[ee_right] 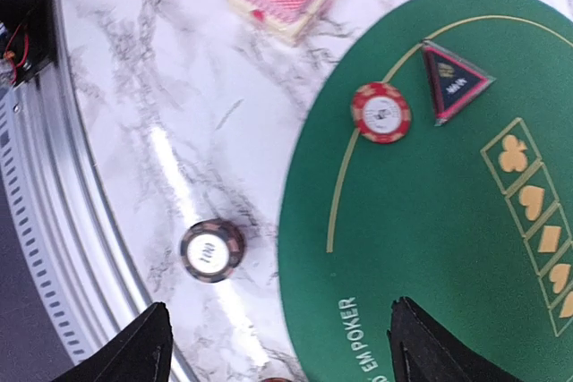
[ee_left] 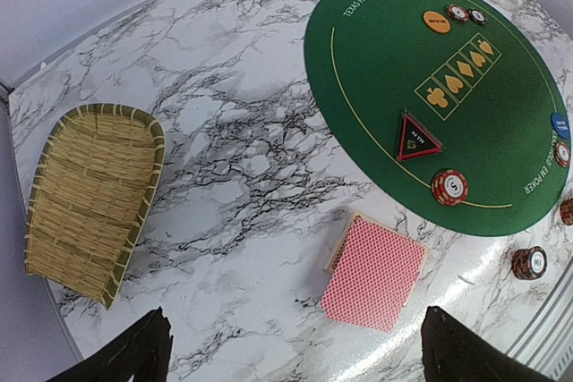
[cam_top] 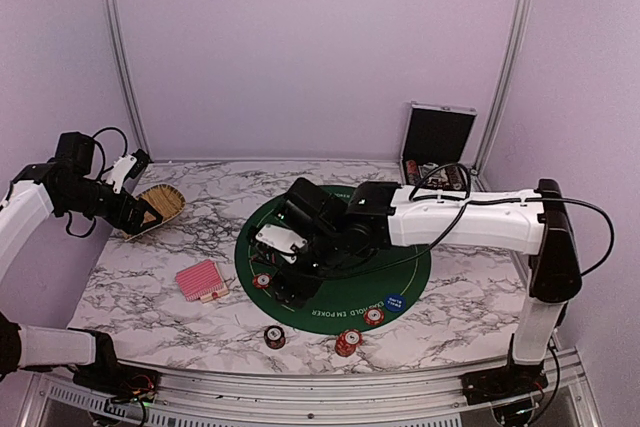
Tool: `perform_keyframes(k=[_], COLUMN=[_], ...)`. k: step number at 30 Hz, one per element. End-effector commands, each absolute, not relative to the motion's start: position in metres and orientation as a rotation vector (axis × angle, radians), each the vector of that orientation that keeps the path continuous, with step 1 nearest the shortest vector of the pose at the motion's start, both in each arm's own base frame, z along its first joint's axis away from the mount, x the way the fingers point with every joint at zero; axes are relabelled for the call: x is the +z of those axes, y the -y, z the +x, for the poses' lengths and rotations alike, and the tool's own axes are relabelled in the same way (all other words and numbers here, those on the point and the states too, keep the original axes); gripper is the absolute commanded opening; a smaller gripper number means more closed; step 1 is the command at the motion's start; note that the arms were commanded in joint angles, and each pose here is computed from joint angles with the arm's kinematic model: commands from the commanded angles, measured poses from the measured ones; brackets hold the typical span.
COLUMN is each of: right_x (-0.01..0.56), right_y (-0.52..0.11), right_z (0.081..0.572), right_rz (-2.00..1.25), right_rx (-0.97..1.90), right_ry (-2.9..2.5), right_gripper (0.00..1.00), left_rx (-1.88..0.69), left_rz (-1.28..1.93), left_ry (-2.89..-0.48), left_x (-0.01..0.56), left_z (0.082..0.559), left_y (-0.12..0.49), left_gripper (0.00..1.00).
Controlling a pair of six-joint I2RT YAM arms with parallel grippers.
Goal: Distribute texas hold em gaming equipment
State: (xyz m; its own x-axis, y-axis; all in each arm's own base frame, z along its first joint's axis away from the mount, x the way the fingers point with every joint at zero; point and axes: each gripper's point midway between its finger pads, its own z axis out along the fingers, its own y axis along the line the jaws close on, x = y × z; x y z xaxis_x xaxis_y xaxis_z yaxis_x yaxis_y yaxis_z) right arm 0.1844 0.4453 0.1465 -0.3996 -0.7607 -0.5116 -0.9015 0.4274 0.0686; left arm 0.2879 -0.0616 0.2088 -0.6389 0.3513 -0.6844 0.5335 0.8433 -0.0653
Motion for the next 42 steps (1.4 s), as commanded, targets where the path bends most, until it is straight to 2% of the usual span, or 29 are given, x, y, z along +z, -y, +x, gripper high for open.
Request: perform_keyframes(k=[1,7,17,42], right_x=[0.129,0.100,0.082,0.057], right_y=[-0.460,-0.473,-0.485,-0.485], right_z=[0.150,0.127,0.131,0.138], right_rz=[-1.546,-1.653,-1.696,-1.719], right_rx=[0.474,0.422,0.387,0.382], right_ry=[-2.284,-2.283,-2.266,-2.307], right_gripper=[0.83,0.82,0.81,0.57], left_rx=[-0.353,-0.352,-0.347,-0.350], left_rz=[0.634,0.630,0.638,0.635], left_ry=[-2.306,-2.304,-2.304,-2.319], left_x=[0.221,0.222,0.222,0.219], left_z=[0.287,0.284,0.282,0.285], left_y=[0.062,0.062,0.062,0.062], left_gripper=[0.99,0.99,0.99,0.99])
